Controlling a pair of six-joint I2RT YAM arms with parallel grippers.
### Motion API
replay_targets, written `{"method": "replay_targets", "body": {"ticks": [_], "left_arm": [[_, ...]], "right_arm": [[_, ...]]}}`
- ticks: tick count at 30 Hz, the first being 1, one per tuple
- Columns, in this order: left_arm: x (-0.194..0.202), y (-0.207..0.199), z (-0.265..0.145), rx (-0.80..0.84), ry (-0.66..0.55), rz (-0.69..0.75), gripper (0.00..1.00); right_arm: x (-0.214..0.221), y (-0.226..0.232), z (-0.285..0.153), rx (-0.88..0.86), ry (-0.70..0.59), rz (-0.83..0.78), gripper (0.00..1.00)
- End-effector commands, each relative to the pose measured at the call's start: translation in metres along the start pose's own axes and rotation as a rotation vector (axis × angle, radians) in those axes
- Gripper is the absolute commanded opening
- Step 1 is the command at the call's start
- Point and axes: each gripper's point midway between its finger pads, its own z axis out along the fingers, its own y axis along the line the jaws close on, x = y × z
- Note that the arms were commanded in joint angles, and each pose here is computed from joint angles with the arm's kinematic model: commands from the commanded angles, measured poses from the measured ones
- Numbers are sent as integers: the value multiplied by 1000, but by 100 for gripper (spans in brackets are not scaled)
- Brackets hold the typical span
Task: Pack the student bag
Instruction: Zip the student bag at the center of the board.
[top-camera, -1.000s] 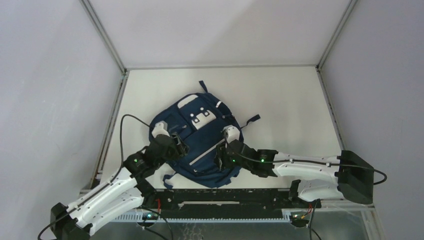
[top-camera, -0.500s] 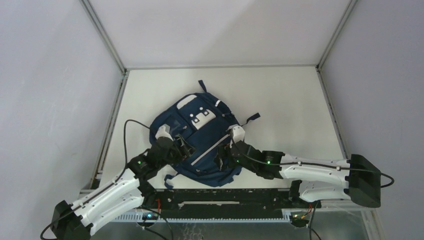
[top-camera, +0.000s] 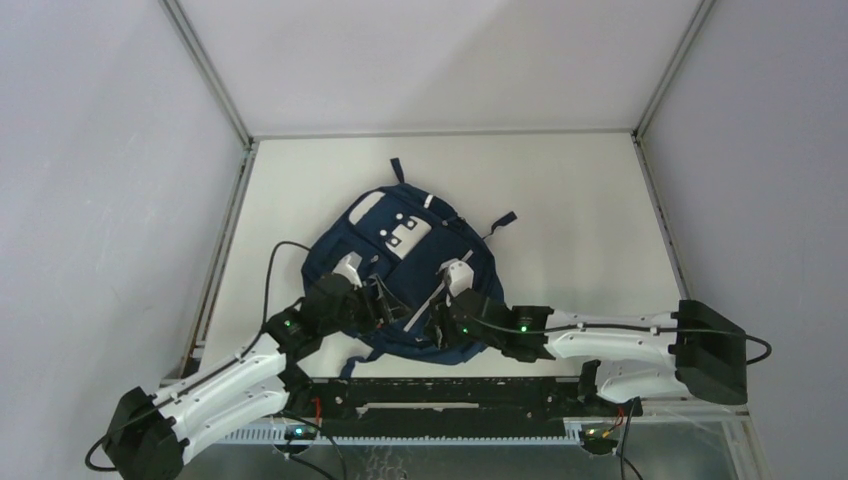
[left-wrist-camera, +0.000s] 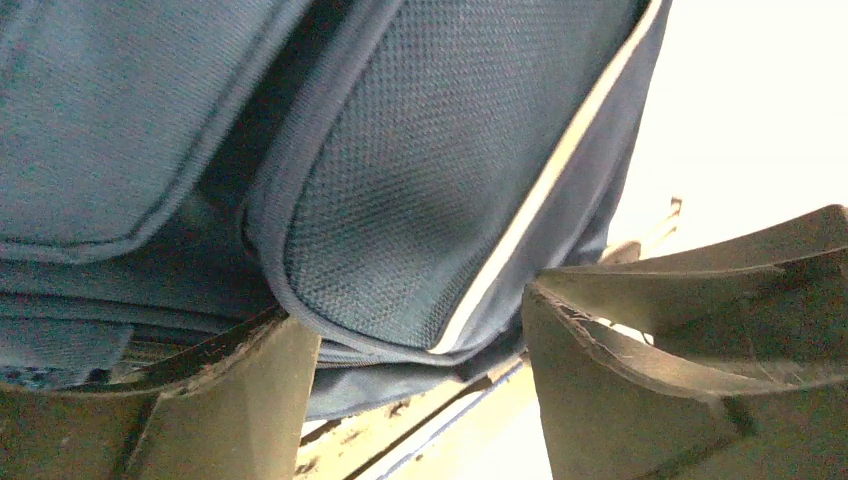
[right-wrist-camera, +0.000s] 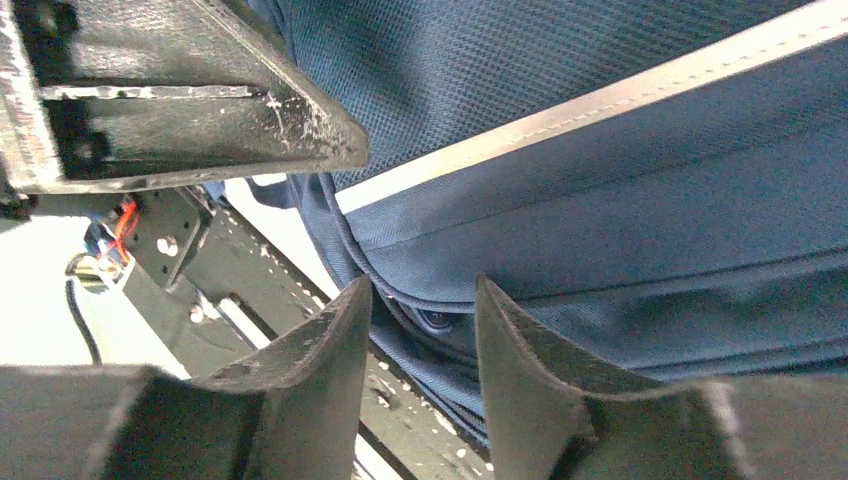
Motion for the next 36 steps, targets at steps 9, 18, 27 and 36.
{"method": "replay_targets", "body": {"ticks": [9,18,27,36], "left_arm": [[43,-6,-8,69,228,-3,80],[40,-13,-1,64,233,13,61],[22,-19,0,52,145,31,17],[-5,-50,-21,194,-14,61,0]], "right_arm": [[17,9,1,-62,70,-100,47],[16,2,-15,-16,16,-99,48],[18,-4,-10,-40,30,-87,44],[6,8,-11,-139,31,-150,53]]}}
